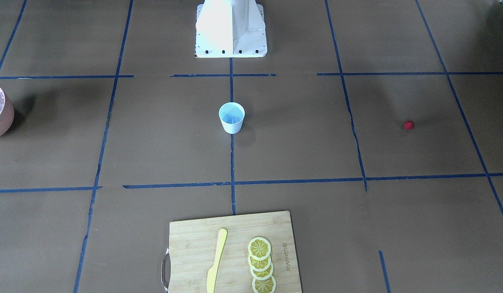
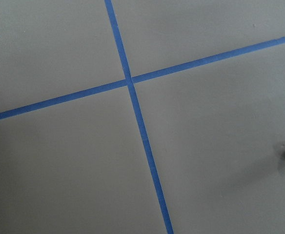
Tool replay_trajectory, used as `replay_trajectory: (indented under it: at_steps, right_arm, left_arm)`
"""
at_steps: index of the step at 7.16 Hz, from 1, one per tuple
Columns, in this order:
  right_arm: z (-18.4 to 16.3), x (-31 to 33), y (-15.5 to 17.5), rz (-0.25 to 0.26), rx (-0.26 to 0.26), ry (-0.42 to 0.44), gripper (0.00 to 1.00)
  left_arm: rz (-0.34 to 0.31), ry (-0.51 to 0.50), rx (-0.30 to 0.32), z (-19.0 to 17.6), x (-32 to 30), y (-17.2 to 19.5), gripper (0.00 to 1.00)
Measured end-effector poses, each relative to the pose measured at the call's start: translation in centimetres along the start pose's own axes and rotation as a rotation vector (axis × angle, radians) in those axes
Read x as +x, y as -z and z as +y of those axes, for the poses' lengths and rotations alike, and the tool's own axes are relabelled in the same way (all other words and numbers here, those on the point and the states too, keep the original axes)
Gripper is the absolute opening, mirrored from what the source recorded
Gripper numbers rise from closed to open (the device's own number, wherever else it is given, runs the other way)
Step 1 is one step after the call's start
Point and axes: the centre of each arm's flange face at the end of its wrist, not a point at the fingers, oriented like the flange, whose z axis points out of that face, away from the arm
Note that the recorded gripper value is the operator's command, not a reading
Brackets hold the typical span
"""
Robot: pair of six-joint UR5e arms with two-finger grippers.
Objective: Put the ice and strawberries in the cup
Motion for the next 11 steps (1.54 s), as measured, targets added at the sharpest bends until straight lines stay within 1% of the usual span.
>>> replay_trajectory:
  at_steps: [1,3,5,8,11]
  right_arm:
    - [1.9,0.5,-1.8,0.008,0.018,0.020,1.00]
    - [3.4,0.6,-2.9,0.010,0.027,0.034,0.99]
    - [3.8,0.5,-3.9,-0.004,0.014,0.046,0.97]
    - [3.7,-0.2,-5.8,-0.037,-0.016,0.107,0.95]
    - [4.7,-0.1,-7.8,-0.061,-0.051,0.171,0.92]
  left_arm:
    - [0.000,0.001,-0.001,0.0,0.0,0.0,1.00]
    - [0.000,0.003,-0.002,0.1,-0.1,-0.1,1.00]
    - [0.001,0.005,-0.004,0.1,-0.1,-0.2,1.00]
    - [0.002,0.007,-0.006,0.1,-0.3,-0.3,1.00]
    - [0.002,0.007,-0.007,0.2,-0.3,-0.3,1.00]
